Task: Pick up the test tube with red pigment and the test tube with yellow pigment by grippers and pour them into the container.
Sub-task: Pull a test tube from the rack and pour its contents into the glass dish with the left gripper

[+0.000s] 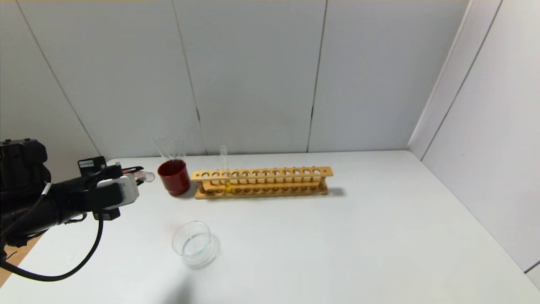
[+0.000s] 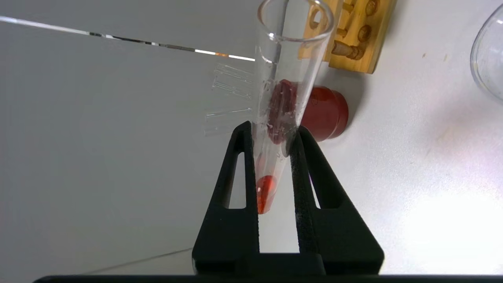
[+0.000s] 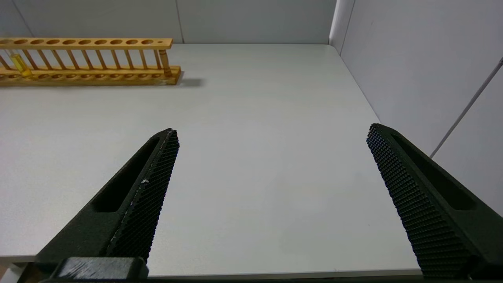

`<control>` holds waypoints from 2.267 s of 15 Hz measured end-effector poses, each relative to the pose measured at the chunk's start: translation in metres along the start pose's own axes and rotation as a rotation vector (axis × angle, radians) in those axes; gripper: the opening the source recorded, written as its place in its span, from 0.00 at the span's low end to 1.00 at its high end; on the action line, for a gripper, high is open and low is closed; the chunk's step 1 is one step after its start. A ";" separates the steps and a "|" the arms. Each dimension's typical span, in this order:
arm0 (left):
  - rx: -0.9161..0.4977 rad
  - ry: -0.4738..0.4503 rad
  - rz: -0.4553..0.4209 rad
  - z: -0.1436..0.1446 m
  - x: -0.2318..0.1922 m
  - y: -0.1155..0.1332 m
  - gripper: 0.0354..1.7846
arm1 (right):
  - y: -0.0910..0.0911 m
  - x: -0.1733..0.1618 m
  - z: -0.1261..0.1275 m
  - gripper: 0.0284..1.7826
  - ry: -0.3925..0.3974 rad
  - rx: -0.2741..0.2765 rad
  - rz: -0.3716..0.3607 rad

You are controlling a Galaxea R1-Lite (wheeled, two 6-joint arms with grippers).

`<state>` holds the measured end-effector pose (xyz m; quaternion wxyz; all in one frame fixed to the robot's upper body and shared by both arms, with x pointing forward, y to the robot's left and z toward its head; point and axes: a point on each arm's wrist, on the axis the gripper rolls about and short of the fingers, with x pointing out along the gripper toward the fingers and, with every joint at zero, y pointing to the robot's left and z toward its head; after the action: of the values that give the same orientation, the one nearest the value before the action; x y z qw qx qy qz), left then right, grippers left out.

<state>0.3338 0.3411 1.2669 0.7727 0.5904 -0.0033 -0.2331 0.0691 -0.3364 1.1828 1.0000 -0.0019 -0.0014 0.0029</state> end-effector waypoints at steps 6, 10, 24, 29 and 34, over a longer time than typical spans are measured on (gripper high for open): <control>0.142 0.008 -0.029 0.000 -0.004 -0.011 0.16 | 0.000 0.000 0.000 0.98 0.000 0.000 0.000; 0.138 0.013 -0.055 -0.003 -0.001 -0.020 0.16 | 0.000 0.000 0.000 0.98 0.000 0.000 0.000; 0.253 0.019 -0.073 -0.016 0.026 -0.041 0.16 | 0.000 0.000 0.000 0.98 0.000 0.000 0.000; 0.298 0.008 -0.092 -0.011 0.029 -0.046 0.16 | 0.000 0.000 0.000 0.98 0.000 0.000 0.000; 0.376 0.003 -0.091 -0.011 0.030 -0.045 0.16 | 0.000 0.000 0.000 0.98 0.000 0.000 0.000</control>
<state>0.3479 0.3317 1.2139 0.6374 0.7243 -0.0190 -0.2622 0.0691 -0.3364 1.1828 1.0000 -0.0021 -0.0014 0.0029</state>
